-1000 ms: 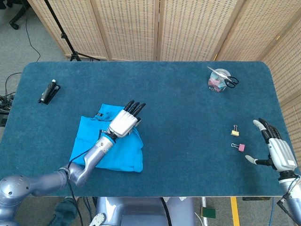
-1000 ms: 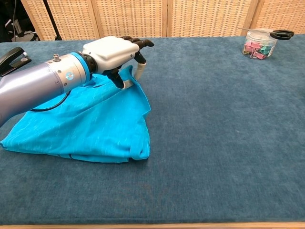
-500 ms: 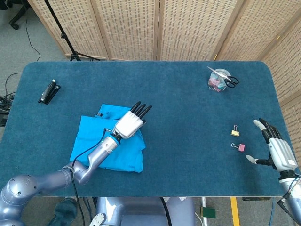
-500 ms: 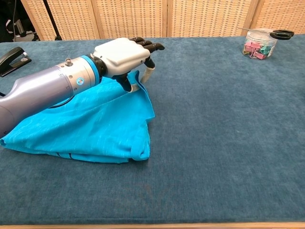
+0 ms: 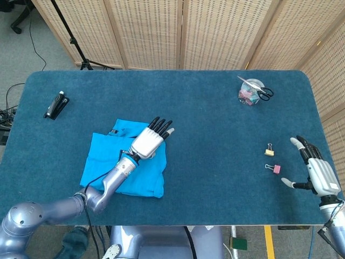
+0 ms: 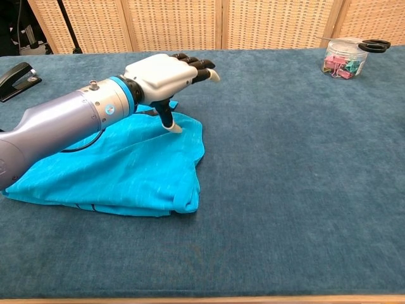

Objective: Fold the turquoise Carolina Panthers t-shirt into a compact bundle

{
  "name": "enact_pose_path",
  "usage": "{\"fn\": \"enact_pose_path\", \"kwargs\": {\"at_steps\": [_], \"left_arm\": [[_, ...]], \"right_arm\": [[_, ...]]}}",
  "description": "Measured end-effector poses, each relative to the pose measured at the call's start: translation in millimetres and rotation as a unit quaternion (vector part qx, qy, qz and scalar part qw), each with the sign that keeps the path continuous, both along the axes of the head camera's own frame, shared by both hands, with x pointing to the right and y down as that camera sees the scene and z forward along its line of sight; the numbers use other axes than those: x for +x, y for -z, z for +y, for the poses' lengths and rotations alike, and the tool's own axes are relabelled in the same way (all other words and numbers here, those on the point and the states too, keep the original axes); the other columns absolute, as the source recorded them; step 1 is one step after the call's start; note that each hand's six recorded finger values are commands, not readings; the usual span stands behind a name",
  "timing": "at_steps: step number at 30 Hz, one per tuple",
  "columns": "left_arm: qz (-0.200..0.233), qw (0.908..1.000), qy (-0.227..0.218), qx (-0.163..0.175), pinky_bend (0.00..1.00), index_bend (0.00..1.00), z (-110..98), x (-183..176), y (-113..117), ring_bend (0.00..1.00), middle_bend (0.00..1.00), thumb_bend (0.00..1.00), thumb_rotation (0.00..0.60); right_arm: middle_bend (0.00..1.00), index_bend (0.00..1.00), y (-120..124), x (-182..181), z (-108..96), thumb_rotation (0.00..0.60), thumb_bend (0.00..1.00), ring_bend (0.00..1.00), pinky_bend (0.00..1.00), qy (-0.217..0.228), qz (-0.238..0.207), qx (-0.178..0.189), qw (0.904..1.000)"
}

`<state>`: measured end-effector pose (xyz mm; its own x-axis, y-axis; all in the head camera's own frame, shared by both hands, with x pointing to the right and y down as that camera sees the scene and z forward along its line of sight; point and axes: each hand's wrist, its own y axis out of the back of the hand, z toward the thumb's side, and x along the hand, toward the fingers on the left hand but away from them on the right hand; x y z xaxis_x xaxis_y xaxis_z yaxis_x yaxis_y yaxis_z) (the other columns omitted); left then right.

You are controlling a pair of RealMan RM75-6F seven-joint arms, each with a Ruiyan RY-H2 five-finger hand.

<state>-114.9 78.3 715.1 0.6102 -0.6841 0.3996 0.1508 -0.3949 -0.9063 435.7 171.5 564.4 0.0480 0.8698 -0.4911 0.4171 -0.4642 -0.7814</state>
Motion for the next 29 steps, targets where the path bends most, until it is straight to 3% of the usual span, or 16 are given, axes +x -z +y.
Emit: {"fn": "enact_pose_path", "kwargs": {"at_steps": [3, 10, 13, 18, 22, 29], "left_arm": [[0.02, 0.9997, 0.013, -0.004, 0.0, 0.0, -2.7, -1.0, 7.2, 0.0, 0.0, 0.0, 0.6], [0.075, 0.9953, 0.058, -0.021, 0.0, 0.0, -9.2, -24.2, 38.8, 0.0, 0.0, 0.0, 0.6], [0.089, 0.9921, 0.084, -0.027, 0.0, 0.0, -10.5, -52.3, 59.0, 0.0, 0.0, 0.0, 0.6], [0.086, 0.9835, 0.157, -0.025, 0.0, 0.0, -4.0, -133.9, 96.5, 0.0, 0.0, 0.0, 0.6], [0.061, 0.9708, 0.232, -0.01, 0.0, 0.0, 15.1, -213.7, 121.2, 0.0, 0.0, 0.0, 0.6], [0.062, 0.9334, 0.353, 0.001, 0.0, 0.0, 78.5, -317.0, 147.7, 0.0, 0.0, 0.0, 0.6]], "right_arm": [[0.0, 0.0, 0.2, -0.5, 0.2, 0.6, 0.0, 0.0, 0.0, 0.001, 0.0, 0.0, 1.0], [0.0, 0.0, 4.9, -2.0, 0.0, 0.6, 0.0, 0.0, 0.0, 0.005, 0.003, 0.013, 0.9999], [0.0, 0.0, 8.7, -1.4, -0.6, 0.6, 0.0, 0.0, 0.0, 0.007, 0.011, 0.025, 0.9996], [0.0, 0.0, 16.0, 0.2, -2.1, 0.6, 0.0, 0.0, 0.0, 0.015, 0.051, 0.056, 0.997], [0.0, 0.0, 21.1, 0.5, -2.0, 0.6, 0.0, 0.0, 0.0, 0.017, 0.086, 0.081, 0.9928], [0.0, 0.0, 26.1, 2.2, -0.2, 0.6, 0.0, 0.0, 0.0, 0.0, 0.1, 0.098, 0.9901]]}}
